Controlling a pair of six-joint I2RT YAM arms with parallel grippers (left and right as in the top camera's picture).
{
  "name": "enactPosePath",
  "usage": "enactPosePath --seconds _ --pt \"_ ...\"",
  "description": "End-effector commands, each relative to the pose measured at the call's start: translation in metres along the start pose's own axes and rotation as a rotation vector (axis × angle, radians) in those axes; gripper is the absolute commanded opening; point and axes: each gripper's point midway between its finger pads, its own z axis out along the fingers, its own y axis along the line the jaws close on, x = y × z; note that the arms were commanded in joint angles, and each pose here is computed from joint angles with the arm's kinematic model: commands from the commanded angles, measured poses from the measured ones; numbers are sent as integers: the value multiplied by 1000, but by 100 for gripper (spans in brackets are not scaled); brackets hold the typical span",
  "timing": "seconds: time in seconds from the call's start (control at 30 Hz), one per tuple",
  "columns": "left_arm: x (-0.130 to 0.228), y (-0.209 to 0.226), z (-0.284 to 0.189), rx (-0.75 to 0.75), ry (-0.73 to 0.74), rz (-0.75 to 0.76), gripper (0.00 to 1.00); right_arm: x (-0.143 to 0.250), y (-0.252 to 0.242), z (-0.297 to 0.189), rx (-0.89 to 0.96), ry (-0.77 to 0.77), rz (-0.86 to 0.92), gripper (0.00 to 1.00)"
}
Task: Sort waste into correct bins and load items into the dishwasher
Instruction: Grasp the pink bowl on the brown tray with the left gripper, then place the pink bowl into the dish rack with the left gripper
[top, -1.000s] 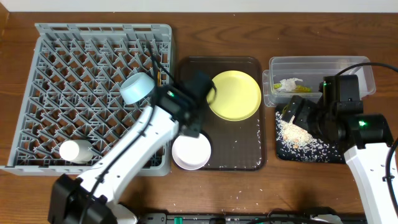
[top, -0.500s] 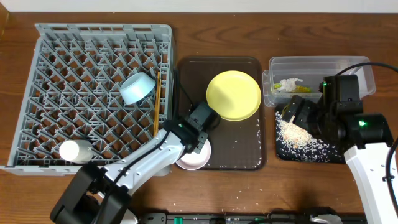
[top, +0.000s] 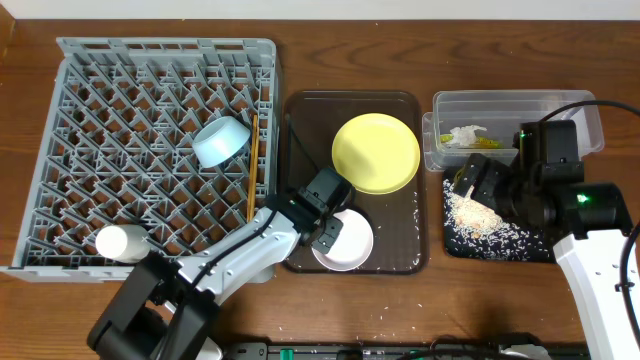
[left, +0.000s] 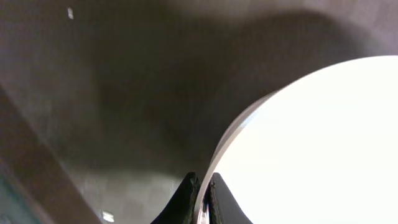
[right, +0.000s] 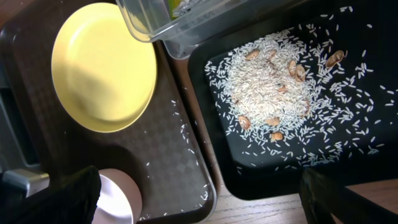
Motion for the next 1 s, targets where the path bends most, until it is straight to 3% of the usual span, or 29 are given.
enactPosePath --seconds 0.0,0.07,0.2,0.33,0.57,0.7,0.97 --pt "-36 -4 -48 21 -106 -89 8 -3 -2 -1 8 -10 16 99" --pt "-49 6 -79 -26 -165 -135 7 -3 -2 -1 8 -10 16 99" --pt "-45 61 -144 -276 -272 -216 8 -3 -2 -1 8 -10 16 99" --pt "6 149 -215 -754 -289 -328 8 -3 -2 -1 8 -10 16 99" --pt "36 206 -266 -1177 -357 -520 8 -3 -2 -1 8 -10 16 99" --pt "40 220 -259 -1289 -295 -519 7 -3 -2 -1 8 -10 16 99" --pt "48 245 -200 -1356 17 -423 7 -3 -2 -1 8 -10 16 99"
